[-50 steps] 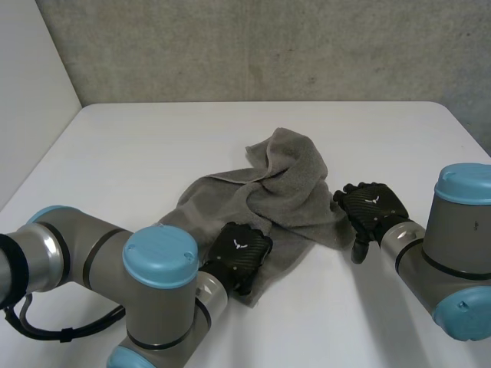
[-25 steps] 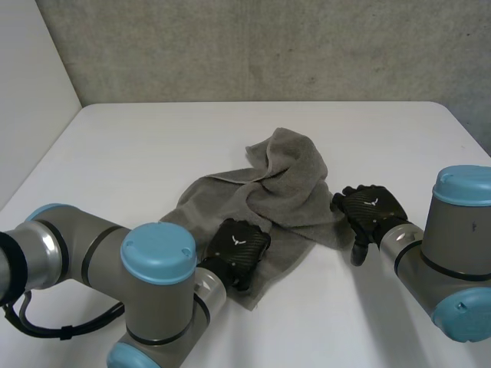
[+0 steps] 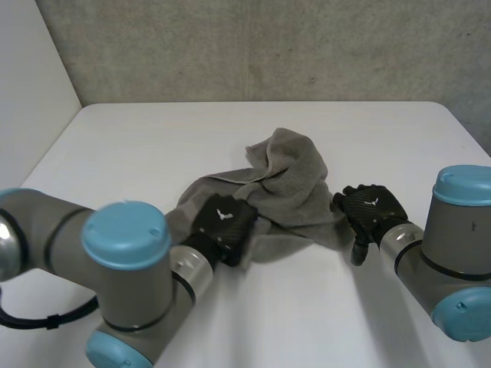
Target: Fold the towel.
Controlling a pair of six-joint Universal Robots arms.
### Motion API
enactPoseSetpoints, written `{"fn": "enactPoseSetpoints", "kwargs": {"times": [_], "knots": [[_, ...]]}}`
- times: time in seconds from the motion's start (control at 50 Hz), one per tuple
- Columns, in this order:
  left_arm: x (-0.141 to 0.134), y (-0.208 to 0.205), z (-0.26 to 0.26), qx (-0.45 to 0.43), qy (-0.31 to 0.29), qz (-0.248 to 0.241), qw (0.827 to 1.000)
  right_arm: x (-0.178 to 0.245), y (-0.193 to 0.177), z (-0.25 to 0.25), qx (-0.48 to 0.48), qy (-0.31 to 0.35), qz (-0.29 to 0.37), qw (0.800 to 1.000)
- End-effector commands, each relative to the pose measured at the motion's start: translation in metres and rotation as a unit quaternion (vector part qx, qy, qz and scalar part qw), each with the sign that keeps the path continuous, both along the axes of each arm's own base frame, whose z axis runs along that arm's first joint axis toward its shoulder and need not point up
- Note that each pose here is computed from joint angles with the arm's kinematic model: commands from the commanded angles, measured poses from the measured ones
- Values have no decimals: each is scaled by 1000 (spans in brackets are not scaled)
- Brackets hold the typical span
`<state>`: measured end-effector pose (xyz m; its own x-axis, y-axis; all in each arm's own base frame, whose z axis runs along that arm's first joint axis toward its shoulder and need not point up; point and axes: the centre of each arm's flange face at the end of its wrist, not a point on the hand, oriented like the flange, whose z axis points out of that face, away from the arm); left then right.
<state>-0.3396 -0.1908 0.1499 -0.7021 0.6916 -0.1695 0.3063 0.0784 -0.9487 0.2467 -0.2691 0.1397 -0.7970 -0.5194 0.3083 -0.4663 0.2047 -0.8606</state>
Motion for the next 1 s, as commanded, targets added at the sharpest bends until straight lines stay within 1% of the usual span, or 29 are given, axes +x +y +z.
{"fn": "enactPoseSetpoints", "kwargs": {"times": [0.02, 0.06, 0.08, 0.12, 0.14, 0.18, 0.36, 0.44, 0.76, 0.86, 1.0], "knots": [[20, -25, 19, -23, 13, 39, 999, -1, -2, 2, -3, -1, -4, 1000], [33, -40, 19, -20, 9, 66, 998, 0, -2, 5, -7, -5, -5, 1000], [34, -40, 19, -20, 9, 66, 998, 0, -2, 5, -7, -5, -5, 1000], [48, -51, 13, -11, 2, 90, 996, 0, -3, 7, -8, -9, -6, 1000], [48, -51, 13, -11, 1, 90, 996, 0, -3, 7, -8, -9, -6, 1000], [61, -58, 7, 0, -4, 108, 994, 0, -3, 8, -9, -10, -5, 1000], [80, -66, 8, 15, 4, 101, 995, 7, -7, -3, -12, -10, 2, 1000], [93, -74, 16, 7, 12, 115, 993, 8, -11, -4, -19, -12, 1, 1000], [118, -100, 35, -21, 27, 162, 986, 13, -22, -19, -27, -16, -2, 1000], [119, -101, 37, -25, 28, 163, 986, 19, -19, -24, -24, -16, 7, 1000], [127, -109, 44, -35, 34, 178, 983, 27, -13, -28, -22, -21, 19, 999]]}}
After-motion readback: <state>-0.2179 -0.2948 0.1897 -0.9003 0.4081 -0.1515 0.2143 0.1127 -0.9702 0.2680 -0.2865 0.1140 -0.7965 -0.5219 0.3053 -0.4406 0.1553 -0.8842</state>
